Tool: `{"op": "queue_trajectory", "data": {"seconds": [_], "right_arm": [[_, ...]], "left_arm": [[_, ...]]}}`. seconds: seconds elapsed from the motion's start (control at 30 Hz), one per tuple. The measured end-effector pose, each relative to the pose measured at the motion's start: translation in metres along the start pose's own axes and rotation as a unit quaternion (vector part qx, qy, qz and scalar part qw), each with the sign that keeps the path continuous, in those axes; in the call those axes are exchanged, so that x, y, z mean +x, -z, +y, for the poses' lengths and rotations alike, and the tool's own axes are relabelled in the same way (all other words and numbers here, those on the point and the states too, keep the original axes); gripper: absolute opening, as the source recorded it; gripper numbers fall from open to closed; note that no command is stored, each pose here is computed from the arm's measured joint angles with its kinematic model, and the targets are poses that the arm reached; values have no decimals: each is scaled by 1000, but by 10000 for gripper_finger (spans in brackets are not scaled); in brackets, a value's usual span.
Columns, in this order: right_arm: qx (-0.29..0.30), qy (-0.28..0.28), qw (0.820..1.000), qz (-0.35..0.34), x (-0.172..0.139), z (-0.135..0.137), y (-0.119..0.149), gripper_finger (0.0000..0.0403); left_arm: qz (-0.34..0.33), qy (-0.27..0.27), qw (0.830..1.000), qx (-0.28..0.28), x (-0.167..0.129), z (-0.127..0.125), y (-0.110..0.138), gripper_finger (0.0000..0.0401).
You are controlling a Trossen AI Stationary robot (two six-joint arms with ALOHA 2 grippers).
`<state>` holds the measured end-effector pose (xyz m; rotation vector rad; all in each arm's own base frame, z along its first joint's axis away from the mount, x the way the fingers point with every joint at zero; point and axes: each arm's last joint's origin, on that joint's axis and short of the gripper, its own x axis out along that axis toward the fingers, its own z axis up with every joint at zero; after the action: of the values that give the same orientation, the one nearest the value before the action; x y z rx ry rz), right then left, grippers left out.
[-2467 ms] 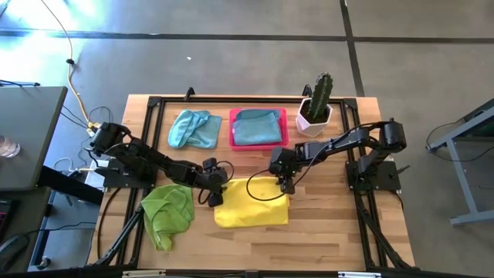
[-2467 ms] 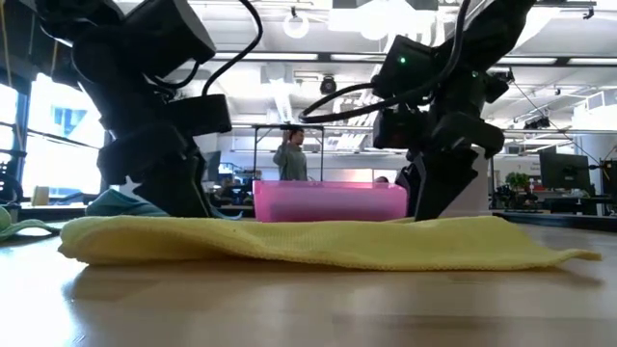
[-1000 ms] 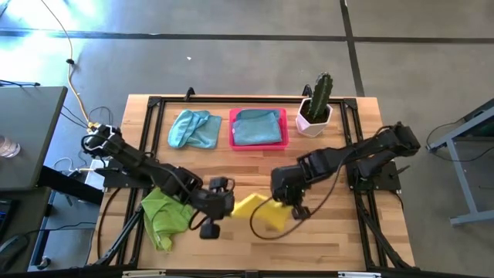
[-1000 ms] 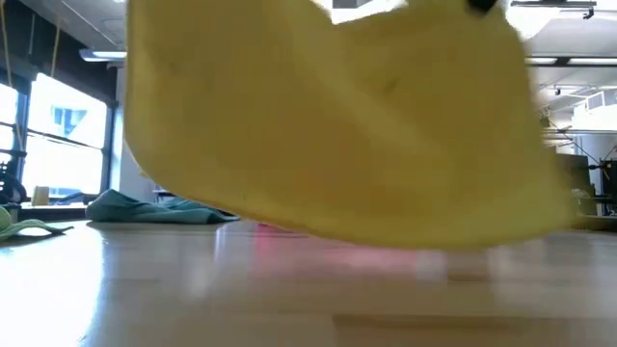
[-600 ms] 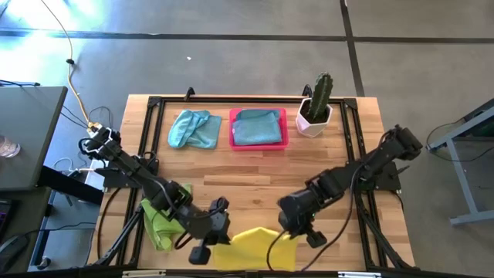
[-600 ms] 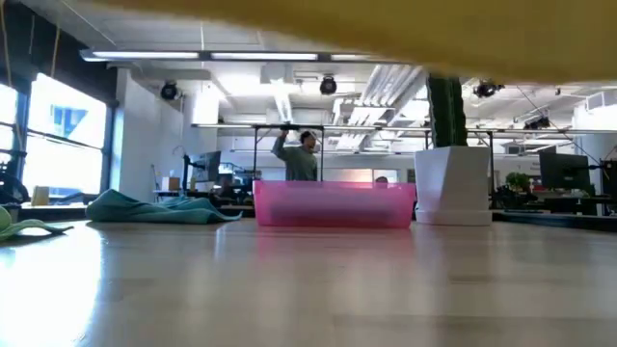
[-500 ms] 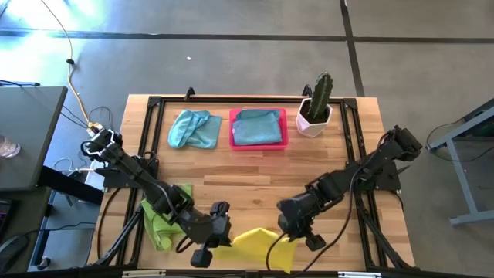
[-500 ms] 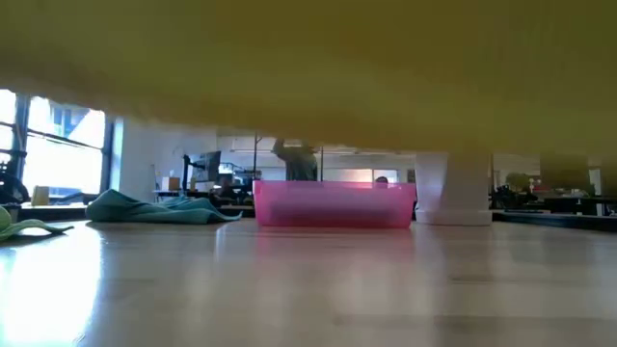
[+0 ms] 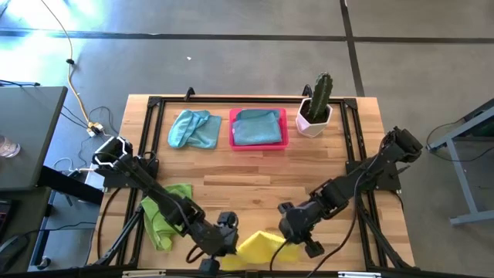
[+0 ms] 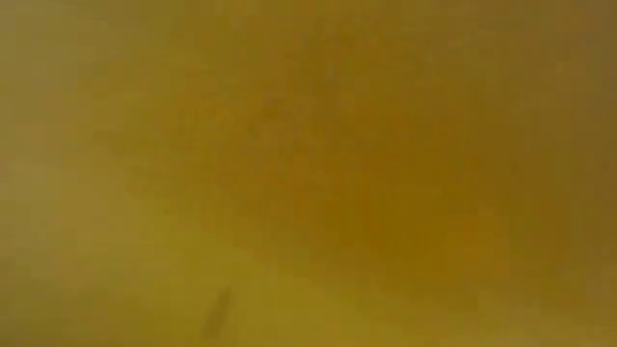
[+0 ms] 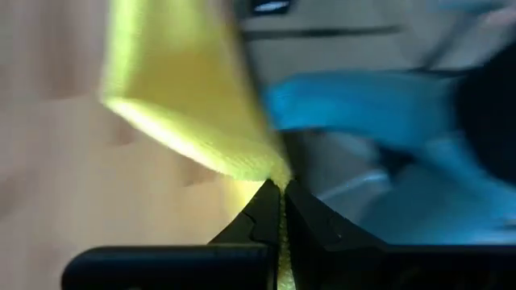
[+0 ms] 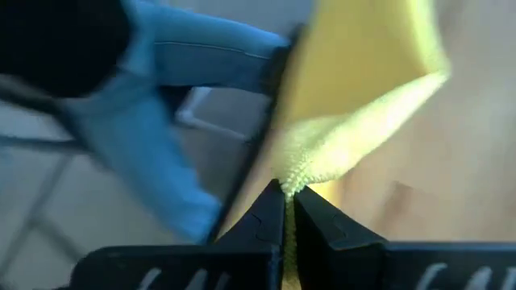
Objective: Fold microfiber towels
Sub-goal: Fold the yellow microfiber cloth
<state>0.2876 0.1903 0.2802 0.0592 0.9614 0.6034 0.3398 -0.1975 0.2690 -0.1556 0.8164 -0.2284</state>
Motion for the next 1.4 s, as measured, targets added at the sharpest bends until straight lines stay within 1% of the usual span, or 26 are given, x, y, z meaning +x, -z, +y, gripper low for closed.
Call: {"op": "queue_trajectory", "data": {"seconds": [0.07, 0.13, 0.2, 0.3, 0.4, 0.53, 0.6, 0.67, 0.73, 0.8, 0.87, 1.0, 1.1, 1.13, 1.2, 1.23, 1.4], "right_arm": [[2, 54, 998, 13, 6, -9, 3, 0], [6, 104, 994, 31, 14, -20, 6, 0], [13, 143, 988, 50, 24, -33, 8, 0], [31, 185, 979, 83, 39, -54, 13, 2], [46, 200, 972, 111, 51, -71, 18, 19], [46, 221, 964, 140, 61, -89, 23, 68], [47, 242, 958, 149, 62, -96, 25, 97], [53, 268, 948, 164, 59, -102, 28, 126], [58, 285, 942, 166, 56, -107, 28, 150], [73, 290, 938, 172, 50, -110, 30, 170], [82, 290, 939, 166, 47, -112, 28, 184], [92, 294, 934, 179, 42, -112, 31, 197], [93, 296, 930, 197, 38, -111, 34, 197], [95, 297, 928, 203, 38, -111, 35, 197], [106, 300, 924, 213, 37, -111, 37, 197], [113, 302, 923, 211, 37, -111, 37, 197], [154, 311, 916, 200, 36, -111, 38, 197]], "left_arm": [[17, -73, 997, 9, 1, 9, 6, 1], [39, -148, 988, 11, 6, 20, 13, 1], [70, -202, 977, 8, 14, 32, 20, 1], [113, -251, 961, 2, 29, 47, 31, 1], [152, -278, 949, -5, 48, 60, 41, 1], [199, -303, 932, -3, 69, 75, 55, 2], [229, -316, 921, -1, 76, 82, 62, 9], [250, -320, 914, -1, 83, 89, 68, 21], [279, -329, 902, -8, 84, 95, 73, 34], [297, -329, 896, -24, 83, 99, 75, 48], [317, -335, 887, -30, 78, 103, 76, 61], [336, -332, 881, -32, 73, 105, 74, 78], [333, -316, 888, -35, 71, 102, 68, 84], [336, -316, 886, -34, 70, 101, 67, 84], [339, -317, 885, -33, 68, 100, 64, 85], [335, -316, 887, -34, 68, 100, 62, 85], [343, -319, 883, -32, 66, 100, 62, 85]]}}
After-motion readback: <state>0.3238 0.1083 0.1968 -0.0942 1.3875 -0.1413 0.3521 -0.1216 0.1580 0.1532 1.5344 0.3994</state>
